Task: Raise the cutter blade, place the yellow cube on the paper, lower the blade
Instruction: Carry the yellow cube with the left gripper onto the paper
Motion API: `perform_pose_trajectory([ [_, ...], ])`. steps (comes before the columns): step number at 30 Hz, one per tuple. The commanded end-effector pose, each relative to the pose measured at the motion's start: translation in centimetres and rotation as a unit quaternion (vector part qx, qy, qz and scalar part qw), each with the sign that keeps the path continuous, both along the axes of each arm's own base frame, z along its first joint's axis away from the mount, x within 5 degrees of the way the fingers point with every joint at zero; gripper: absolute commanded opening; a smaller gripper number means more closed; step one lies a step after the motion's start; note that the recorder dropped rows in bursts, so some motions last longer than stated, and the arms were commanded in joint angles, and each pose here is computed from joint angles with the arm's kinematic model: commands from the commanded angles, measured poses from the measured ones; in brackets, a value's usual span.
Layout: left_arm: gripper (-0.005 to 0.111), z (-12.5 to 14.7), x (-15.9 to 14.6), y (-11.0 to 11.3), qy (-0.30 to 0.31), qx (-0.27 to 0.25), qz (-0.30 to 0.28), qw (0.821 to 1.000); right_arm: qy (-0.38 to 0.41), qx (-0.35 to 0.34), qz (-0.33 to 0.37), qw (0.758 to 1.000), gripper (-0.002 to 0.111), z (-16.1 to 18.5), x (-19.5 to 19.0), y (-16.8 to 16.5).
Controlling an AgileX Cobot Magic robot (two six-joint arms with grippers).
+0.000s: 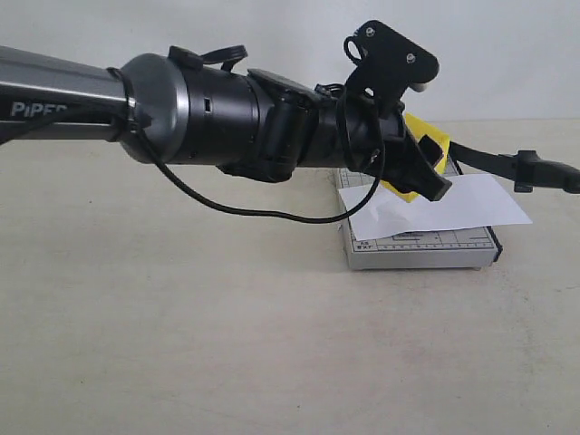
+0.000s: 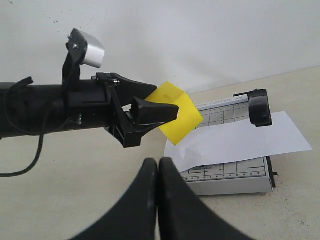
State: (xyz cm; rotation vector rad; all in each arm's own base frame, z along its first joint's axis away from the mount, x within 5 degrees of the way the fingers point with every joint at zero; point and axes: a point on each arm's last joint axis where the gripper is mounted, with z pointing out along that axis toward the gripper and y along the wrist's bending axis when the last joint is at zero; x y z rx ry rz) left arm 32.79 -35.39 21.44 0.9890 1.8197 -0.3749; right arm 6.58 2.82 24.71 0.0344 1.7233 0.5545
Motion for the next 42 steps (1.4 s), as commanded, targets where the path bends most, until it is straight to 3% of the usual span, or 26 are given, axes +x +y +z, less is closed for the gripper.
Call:
perform_pose_trajectory([
  [1, 0.005, -0.7, 0.4, -0.6, -0.009, 0.011, 0.007, 1.000, -0.004, -0.002, -0.001, 1.000, 0.000, 0.0, 0.0, 0.0],
  [16, 0.005, -2.8, 2.2, -2.5, -0.022, 0.020, 0.000, 1.000, -0.004, -0.002, -0.001, 1.000, 0.000, 0.0, 0.0, 0.0],
  [42, 0.005, -4.6, 2.4, -2.6, -0.010, 0.033, 0.000, 0.999, -0.004, -0.002, -0.001, 1.000, 0.000, 0.0, 0.0, 0.0],
])
